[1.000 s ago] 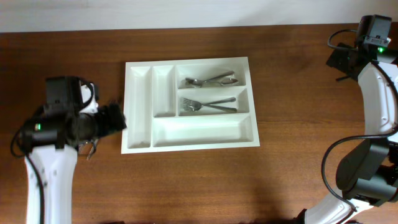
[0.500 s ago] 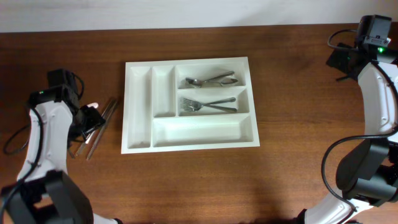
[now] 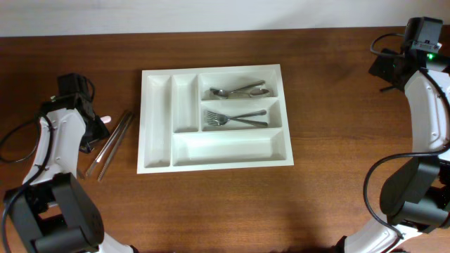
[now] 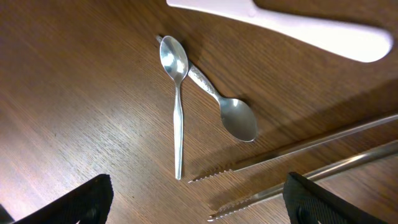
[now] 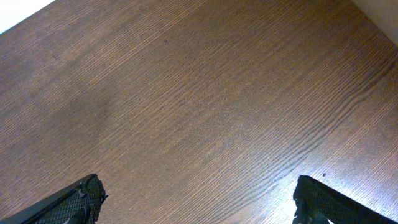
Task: Pack container
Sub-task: 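Move the left gripper to the long metal utensils left of the tray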
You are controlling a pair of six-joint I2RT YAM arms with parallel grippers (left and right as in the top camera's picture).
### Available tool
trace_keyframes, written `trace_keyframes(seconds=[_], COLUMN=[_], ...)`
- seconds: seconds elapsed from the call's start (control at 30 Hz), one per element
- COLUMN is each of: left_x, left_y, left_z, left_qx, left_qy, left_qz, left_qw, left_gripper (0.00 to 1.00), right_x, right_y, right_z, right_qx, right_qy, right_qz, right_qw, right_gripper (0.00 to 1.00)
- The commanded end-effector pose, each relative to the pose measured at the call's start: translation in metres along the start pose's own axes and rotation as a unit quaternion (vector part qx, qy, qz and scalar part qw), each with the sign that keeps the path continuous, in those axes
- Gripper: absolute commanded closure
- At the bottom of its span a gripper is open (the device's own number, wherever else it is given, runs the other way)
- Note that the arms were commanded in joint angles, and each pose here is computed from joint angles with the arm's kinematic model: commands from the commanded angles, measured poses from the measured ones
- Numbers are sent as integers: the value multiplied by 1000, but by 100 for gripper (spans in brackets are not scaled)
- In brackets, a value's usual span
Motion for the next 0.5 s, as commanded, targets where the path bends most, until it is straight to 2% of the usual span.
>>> trace_keyframes(seconds=[0.0, 0.1, 0.47], left_x=[16, 28, 66], left_y=[-6, -13, -31], left_z=[-1, -5, -13], left_qx=[27, 37, 60], left_qy=[24, 47, 98], left_qz=[11, 3, 2], left_qw=[999, 998, 993], left_gripper=[11, 16, 17], right_x=[-3, -3, -3], right_y=[-1, -1, -1], right_z=[3, 3, 3], right_qx=[3, 3, 3], right_qy=[-5, -5, -5], right_qz=[1, 1, 1], right_qw=[1000, 1000, 1000], right_gripper=[1, 1, 1])
Point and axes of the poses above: each gripper's point midway between its finger pads, its own x axis out along the fingers, its own y axis along the line the jaws close on, z = x × y, the point moved 7 cm from there along -x, back along the fingers, and after that the axes turned 10 degrees about x, right-handed, at the moved point
